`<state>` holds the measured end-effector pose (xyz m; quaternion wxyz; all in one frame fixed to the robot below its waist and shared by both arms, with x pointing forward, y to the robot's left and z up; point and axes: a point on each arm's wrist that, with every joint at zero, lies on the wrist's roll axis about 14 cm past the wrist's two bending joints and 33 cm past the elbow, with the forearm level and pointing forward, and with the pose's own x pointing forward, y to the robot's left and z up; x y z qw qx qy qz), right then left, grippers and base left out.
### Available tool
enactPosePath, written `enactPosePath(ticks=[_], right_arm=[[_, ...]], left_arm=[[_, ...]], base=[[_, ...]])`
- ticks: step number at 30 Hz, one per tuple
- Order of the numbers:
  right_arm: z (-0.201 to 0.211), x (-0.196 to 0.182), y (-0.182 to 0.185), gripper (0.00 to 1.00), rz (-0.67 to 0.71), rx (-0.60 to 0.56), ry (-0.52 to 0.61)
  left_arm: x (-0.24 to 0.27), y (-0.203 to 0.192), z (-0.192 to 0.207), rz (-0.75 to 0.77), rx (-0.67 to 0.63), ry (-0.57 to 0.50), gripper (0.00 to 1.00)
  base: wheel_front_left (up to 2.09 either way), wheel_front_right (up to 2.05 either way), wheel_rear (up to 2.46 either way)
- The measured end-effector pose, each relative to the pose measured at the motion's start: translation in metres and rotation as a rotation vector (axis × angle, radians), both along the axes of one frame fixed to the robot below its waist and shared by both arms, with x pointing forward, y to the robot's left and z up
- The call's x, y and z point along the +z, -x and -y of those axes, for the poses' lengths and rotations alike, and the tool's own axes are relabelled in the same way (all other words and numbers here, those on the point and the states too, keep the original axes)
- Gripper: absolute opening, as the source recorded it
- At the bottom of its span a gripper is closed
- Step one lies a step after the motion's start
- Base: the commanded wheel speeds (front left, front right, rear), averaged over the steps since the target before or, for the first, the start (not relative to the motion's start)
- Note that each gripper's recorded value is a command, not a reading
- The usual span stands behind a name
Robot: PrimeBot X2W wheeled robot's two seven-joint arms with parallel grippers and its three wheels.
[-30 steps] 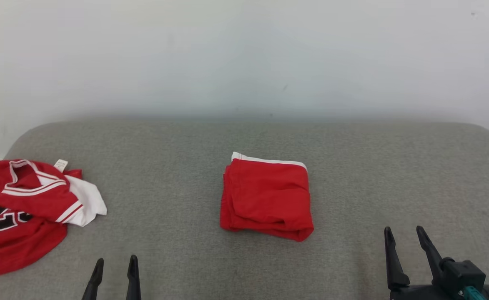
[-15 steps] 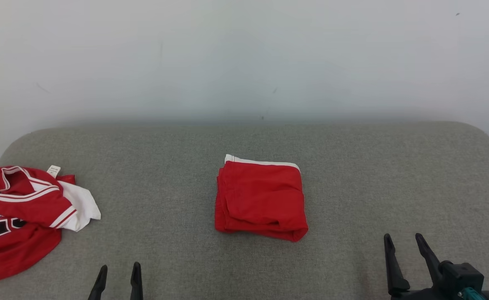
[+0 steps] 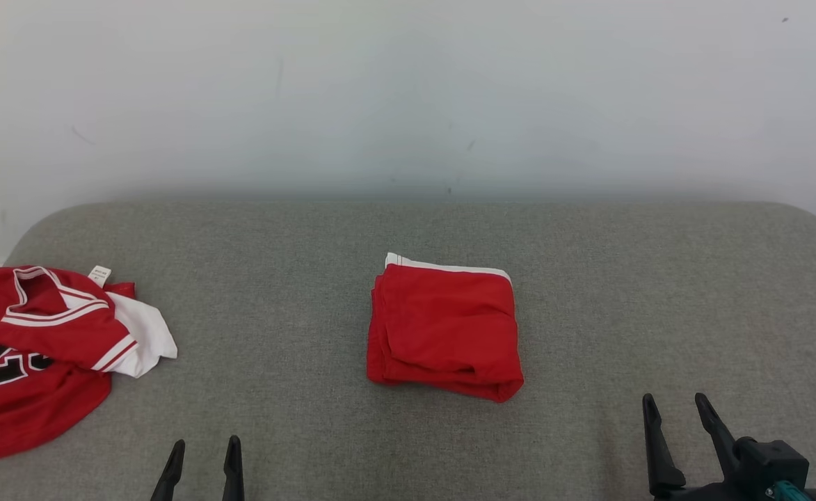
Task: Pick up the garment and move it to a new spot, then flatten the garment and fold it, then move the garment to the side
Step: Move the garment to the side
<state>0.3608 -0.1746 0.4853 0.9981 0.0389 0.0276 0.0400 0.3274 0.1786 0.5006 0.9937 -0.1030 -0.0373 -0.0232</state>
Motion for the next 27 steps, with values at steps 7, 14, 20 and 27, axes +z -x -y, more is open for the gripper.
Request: enactPosePath(ticks=[7,14,20,27], right_arm=[[-0.006,-0.002,0.0,1.0,-0.008,0.018,-0.006],[-0.022,-0.004,0.0,1.0,-0.051,0.07,0.017],[-0.033,0.0,-0.021,1.0,-0.169,0.109,0.054],[-0.043,-0.008,-0.054,1.0,-0.452,0.141,0.093]], left_arm=[[-0.001,0.002,-0.001,-0.001,0.002,0.003,1.0],[0.002,0.007,-0.001,0.009,0.007,0.007,1.0],[0.003,0.012,-0.004,0.016,0.018,0.01,1.0],[0.002,0.018,-0.007,0.013,0.027,0.007,1.0]], base=[[0.0,0.0,0.0],[0.0,0.0,0.0],[0.0,0.0,0.0],[0.0,0.0,0.0]])
